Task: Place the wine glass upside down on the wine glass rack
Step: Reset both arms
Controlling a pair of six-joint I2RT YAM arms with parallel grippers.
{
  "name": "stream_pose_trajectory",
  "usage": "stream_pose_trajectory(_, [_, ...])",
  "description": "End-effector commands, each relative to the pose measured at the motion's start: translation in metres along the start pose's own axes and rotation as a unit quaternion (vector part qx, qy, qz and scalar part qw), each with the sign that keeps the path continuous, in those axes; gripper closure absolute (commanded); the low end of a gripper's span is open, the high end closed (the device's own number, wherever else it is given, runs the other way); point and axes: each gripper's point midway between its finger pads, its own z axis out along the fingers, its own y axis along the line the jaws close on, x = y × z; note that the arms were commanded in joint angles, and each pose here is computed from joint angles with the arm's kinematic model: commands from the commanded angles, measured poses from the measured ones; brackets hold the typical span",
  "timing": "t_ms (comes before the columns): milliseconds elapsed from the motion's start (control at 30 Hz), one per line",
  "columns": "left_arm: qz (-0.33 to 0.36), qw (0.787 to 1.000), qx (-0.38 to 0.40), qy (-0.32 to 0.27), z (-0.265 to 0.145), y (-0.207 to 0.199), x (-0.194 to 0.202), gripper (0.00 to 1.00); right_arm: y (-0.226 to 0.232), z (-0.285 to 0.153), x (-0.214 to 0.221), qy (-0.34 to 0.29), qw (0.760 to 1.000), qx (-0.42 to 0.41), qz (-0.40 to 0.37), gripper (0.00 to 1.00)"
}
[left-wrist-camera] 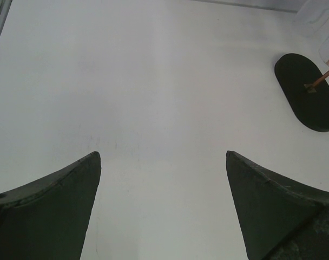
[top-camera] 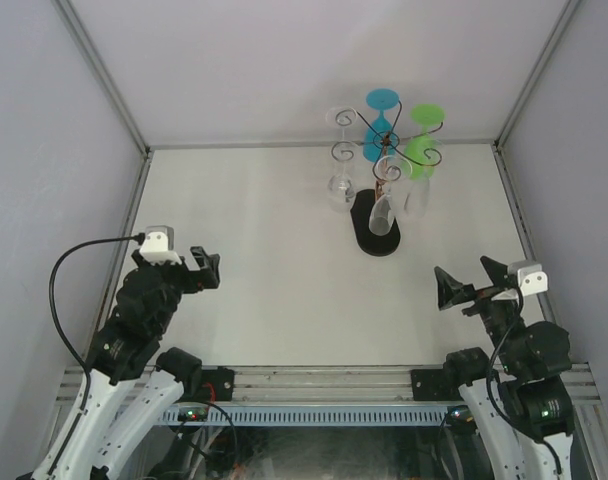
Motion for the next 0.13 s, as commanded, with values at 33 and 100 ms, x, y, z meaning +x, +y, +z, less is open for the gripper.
stream_pose_trajectory(33, [0.001,1.000,0.008,-0.014,0.0000,-0.0010,-0.0027,0.00,0.0005,0.0016,-0.0095,-0.020,1.000,0.000,0.006,0.00])
stream_pose_trajectory(100, [0.000,1.000,0.007,-0.018,-0.0014,0.0002,-0.0025,0.00,-0.0006,0.0017,-0.0067,-0.015,1.000,0.003,0.007,0.00])
